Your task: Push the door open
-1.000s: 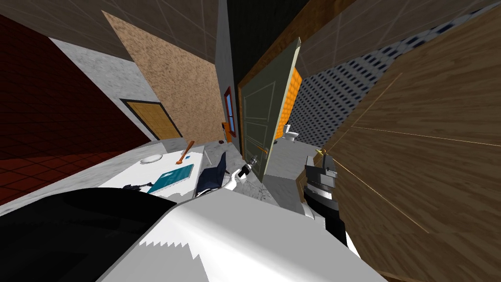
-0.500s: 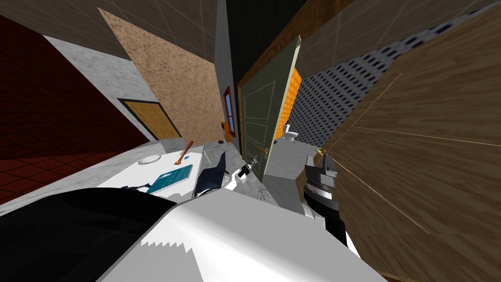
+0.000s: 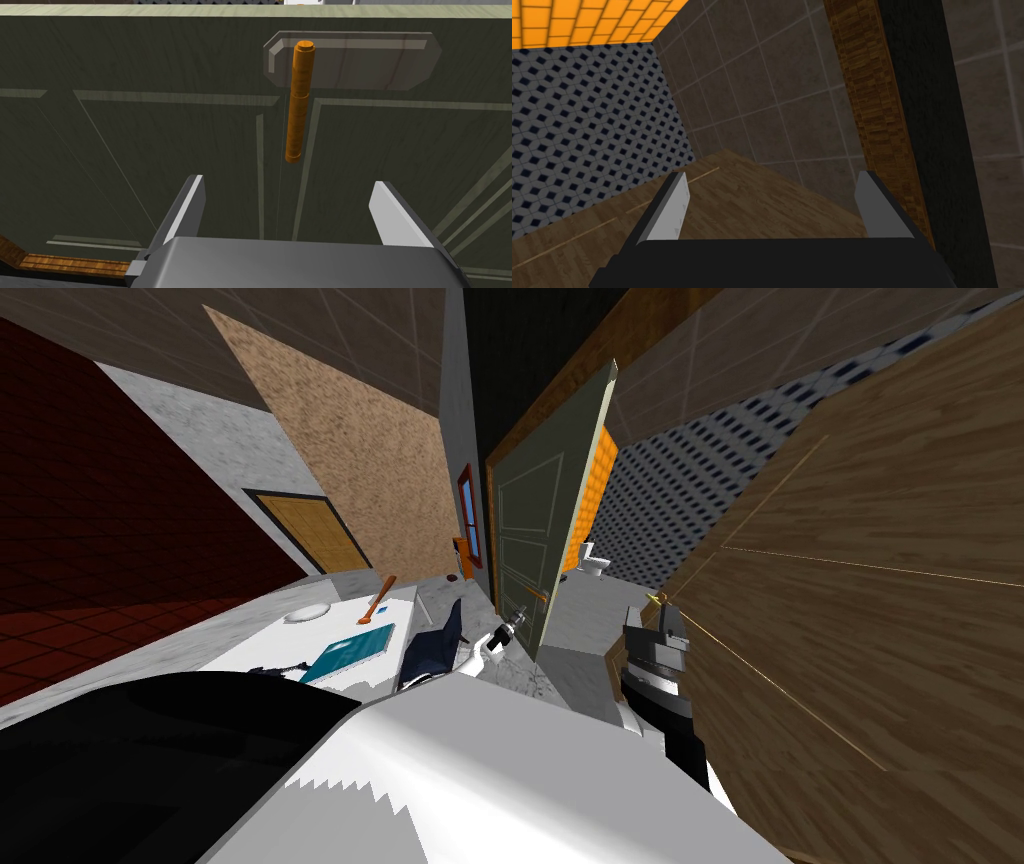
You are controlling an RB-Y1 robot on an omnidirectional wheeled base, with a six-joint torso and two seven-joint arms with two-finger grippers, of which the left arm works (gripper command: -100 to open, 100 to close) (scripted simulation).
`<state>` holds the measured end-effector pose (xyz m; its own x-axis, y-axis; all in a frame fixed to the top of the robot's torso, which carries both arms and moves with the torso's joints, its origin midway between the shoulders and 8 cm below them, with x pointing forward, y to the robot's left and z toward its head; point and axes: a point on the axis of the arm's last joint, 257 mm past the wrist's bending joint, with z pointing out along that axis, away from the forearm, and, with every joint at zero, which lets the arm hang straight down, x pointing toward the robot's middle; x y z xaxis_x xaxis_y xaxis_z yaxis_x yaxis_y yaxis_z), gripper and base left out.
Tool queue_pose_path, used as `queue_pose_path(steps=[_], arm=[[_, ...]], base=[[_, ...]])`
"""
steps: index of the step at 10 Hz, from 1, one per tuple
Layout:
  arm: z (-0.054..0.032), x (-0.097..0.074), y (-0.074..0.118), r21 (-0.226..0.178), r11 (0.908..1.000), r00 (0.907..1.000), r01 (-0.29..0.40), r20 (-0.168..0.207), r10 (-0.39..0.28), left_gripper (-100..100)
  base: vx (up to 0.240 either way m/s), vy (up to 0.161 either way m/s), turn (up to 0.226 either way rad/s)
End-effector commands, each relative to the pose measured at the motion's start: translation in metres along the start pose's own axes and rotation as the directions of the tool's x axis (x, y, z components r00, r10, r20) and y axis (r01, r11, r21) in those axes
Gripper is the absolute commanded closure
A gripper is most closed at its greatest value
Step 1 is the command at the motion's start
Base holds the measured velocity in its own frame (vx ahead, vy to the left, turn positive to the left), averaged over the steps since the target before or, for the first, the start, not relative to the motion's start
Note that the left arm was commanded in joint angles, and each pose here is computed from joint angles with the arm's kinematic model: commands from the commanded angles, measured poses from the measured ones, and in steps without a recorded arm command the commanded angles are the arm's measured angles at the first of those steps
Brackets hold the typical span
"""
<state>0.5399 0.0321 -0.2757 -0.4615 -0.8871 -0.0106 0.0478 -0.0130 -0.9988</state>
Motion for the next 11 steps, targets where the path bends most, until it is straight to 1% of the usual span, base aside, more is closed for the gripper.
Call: queue_pose_path(steps=[1, 5, 6, 10, 11], arm=[[0.0, 0.0, 0.0, 0.0, 1.0, 1.0, 0.0, 0.0, 0.0, -100], [0.0, 0.0, 0.0, 0.0, 1.0, 1.0, 0.0, 0.0, 0.0, -100], [0.0002, 0.008, 0.002, -0.007, 1.0, 0.9998, 0.002, -0.018, -0.002, -100], [0.0002, 0.008, 0.002, -0.007, 1.0, 0.9998, 0.002, -0.018, -0.002, -100], [0.0003, 0.011, 0.003, -0.009, 1.0, 0.9997, 0.002, -0.025, -0.003, -100]], base=[[-0.005, -0.003, -0.017], [0.011, 0.0, -0.001], [0.027, 0.016, 0.073], [0.016, 0.0, 0.0], [0.0, 0.0, 0.0]])
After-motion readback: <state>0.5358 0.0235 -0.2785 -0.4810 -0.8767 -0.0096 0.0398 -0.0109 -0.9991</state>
